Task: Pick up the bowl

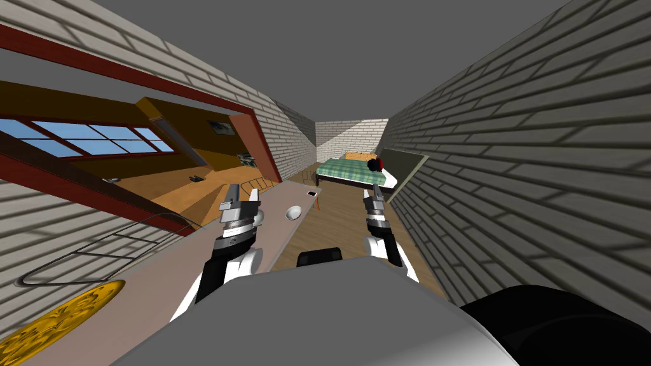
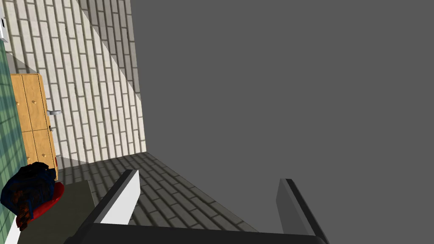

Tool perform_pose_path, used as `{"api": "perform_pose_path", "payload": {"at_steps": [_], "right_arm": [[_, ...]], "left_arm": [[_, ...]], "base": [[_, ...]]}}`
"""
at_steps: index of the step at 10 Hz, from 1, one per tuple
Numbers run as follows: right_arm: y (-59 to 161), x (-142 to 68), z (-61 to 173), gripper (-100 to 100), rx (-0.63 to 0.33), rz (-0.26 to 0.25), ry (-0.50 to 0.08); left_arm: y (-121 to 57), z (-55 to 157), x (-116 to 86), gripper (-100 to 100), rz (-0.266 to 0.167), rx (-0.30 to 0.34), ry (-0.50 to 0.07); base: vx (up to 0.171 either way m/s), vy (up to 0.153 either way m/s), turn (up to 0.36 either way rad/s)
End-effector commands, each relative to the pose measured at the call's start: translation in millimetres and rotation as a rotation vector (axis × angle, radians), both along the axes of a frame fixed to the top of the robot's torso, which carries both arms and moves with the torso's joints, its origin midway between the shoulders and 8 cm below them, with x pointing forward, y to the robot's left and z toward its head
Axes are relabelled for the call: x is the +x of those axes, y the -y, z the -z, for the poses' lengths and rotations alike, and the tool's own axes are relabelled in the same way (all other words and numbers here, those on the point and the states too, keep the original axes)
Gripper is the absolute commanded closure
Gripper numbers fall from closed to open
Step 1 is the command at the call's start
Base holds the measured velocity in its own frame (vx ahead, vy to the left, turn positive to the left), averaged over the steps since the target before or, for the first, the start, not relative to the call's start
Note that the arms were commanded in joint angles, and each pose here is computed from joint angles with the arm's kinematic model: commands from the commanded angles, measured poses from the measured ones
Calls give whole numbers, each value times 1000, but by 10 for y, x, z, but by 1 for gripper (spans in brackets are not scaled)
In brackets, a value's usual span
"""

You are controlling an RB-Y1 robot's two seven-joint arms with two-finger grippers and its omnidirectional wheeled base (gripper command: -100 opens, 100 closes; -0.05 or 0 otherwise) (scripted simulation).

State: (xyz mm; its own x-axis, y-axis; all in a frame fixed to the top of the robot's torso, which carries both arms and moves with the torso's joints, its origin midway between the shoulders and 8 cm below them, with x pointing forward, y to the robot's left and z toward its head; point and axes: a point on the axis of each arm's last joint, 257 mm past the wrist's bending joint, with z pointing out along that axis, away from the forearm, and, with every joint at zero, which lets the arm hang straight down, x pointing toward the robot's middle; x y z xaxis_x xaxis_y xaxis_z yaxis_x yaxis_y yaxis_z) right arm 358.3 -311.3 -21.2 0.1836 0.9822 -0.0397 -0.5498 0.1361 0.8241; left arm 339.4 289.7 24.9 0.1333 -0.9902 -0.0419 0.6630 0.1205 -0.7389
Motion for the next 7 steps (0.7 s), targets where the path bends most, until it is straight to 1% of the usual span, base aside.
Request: {"api": "perform_pose_path", "payload": {"at_steps": [1,4,7], "right_arm": [[0,0,0,0,0,0,0],[0,0,0,0,0,0,0],[0,0,0,0,0,0,0]], "left_arm": [[5,99,150,-100,3,18,-41],[-6,281,395,-100,3,39,-112],[-43,552,712,-100,-4,62,-213]], "base": [[-23,-11,-5],[-30,-17,-9],[-28,-19,-16]]}}
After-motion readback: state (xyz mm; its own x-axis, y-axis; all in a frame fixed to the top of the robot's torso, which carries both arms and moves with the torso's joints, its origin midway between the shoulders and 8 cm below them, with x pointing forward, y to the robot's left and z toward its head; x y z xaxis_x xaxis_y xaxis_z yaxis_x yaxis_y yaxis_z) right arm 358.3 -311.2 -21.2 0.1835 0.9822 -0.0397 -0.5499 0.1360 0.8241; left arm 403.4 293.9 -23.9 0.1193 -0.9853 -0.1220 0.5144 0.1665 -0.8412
